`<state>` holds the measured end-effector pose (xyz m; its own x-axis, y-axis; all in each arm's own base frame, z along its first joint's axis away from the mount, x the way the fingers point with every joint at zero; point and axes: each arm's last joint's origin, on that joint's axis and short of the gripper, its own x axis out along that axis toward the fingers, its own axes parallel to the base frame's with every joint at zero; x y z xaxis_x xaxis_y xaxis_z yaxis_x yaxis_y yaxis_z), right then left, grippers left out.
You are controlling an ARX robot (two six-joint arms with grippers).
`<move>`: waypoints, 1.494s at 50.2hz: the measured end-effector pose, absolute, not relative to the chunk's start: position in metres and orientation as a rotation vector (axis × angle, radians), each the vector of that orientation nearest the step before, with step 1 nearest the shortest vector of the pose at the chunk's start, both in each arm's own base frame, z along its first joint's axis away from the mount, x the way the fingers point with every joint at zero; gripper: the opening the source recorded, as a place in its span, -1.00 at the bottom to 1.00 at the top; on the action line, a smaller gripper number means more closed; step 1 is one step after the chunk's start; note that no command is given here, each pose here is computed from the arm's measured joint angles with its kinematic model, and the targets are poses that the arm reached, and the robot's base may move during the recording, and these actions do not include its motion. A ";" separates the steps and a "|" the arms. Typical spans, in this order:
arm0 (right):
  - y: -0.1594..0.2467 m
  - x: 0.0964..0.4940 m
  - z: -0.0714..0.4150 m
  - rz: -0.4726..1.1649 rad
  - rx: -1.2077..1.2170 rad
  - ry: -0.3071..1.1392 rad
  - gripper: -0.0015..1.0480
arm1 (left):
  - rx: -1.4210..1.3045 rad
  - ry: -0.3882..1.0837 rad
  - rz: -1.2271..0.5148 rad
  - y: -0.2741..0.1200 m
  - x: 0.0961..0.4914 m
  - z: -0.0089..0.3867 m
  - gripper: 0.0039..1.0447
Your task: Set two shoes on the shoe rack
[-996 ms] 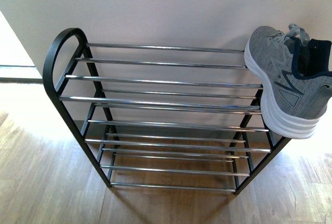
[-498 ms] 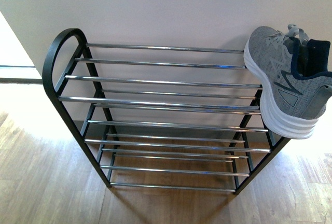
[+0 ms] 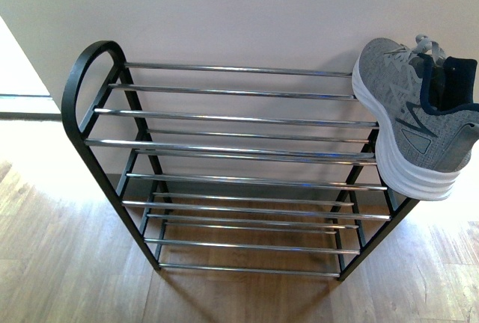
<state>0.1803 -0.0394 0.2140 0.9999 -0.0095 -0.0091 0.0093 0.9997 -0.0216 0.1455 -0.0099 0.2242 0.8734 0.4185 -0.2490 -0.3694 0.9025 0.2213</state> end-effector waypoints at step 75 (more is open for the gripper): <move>0.000 0.111 0.173 -0.004 -0.010 -0.020 -0.97 | 0.169 0.297 0.412 -0.010 0.146 0.224 -0.97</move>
